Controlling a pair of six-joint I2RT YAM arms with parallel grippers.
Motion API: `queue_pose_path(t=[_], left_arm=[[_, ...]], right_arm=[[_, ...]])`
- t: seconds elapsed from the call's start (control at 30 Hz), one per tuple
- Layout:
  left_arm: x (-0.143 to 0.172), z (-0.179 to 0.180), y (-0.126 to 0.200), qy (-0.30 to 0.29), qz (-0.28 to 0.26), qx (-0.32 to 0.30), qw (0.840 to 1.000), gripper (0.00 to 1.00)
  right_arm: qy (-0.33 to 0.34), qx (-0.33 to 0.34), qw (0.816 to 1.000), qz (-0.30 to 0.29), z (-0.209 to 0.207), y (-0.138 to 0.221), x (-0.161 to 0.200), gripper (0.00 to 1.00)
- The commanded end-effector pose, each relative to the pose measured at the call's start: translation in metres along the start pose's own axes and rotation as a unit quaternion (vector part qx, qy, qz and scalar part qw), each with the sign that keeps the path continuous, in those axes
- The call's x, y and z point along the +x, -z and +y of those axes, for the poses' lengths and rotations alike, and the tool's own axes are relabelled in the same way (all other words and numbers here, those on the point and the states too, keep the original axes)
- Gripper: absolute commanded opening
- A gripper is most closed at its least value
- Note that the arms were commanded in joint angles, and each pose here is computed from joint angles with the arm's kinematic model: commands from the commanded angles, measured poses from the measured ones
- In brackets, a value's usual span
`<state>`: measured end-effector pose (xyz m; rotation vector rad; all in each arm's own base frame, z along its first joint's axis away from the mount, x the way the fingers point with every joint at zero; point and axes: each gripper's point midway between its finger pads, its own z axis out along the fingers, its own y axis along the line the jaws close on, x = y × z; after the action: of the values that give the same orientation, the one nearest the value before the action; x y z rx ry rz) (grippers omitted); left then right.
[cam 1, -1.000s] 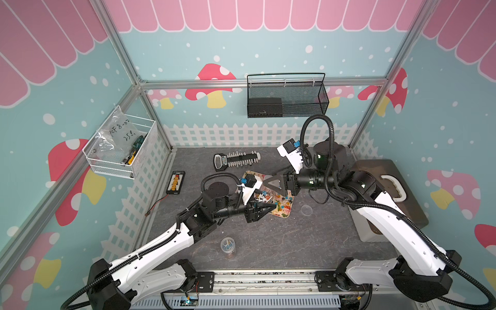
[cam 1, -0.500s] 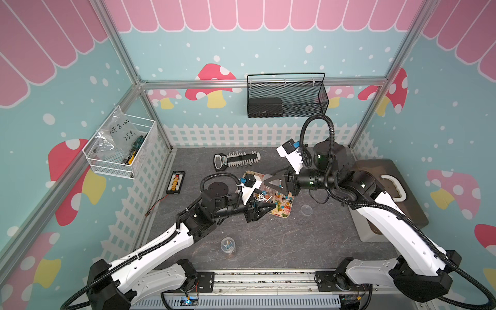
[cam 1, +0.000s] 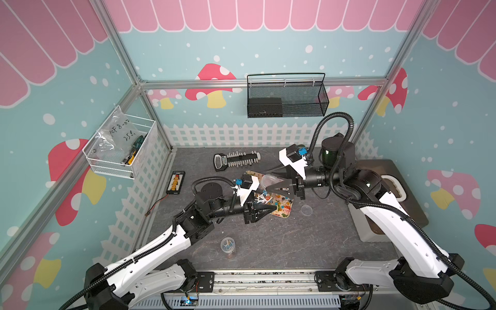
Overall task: Pour the candies out of the jar
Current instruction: Unscrew the lid from the jar.
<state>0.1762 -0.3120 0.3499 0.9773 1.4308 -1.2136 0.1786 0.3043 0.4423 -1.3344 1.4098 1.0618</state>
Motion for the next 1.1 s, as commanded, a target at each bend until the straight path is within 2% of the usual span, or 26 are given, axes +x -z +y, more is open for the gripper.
queue_pose_path(t=[0.0,0.17,0.4,0.5,0.6,0.77,0.9,1.07], left_arm=[[0.013,0.004,-0.003,0.037,0.021,-0.003,0.999,0.48],[0.012,0.008,-0.002,0.036,0.014,-0.014,0.999,0.48],[0.013,0.012,0.000,0.037,0.005,-0.028,0.999,0.48],[0.013,0.015,0.000,0.033,0.006,-0.037,0.999,0.48],[0.014,0.020,0.001,0.029,0.008,-0.050,0.998,0.48],[0.013,0.026,-0.001,0.024,0.006,-0.063,0.998,0.48],[0.014,0.028,-0.003,0.024,0.006,-0.066,0.997,0.48],[0.016,0.029,-0.004,0.026,0.010,-0.066,0.997,0.48]], right_arm=[[0.077,-0.055,0.995,-0.036,0.020,-0.001,-0.020,0.41],[0.063,-0.050,0.996,-0.027,0.018,-0.001,-0.016,0.49],[0.047,-0.018,0.998,-0.029,0.016,0.008,-0.021,0.79],[0.002,0.028,0.999,-0.046,0.005,0.013,-0.031,0.81],[-0.082,0.084,0.991,-0.062,-0.013,0.019,-0.033,0.81],[-0.180,0.135,0.974,-0.025,-0.027,0.023,-0.009,0.80],[-0.215,0.143,0.966,0.013,-0.026,0.020,0.010,0.80],[-0.238,0.143,0.960,0.024,-0.028,0.015,0.022,0.80]])
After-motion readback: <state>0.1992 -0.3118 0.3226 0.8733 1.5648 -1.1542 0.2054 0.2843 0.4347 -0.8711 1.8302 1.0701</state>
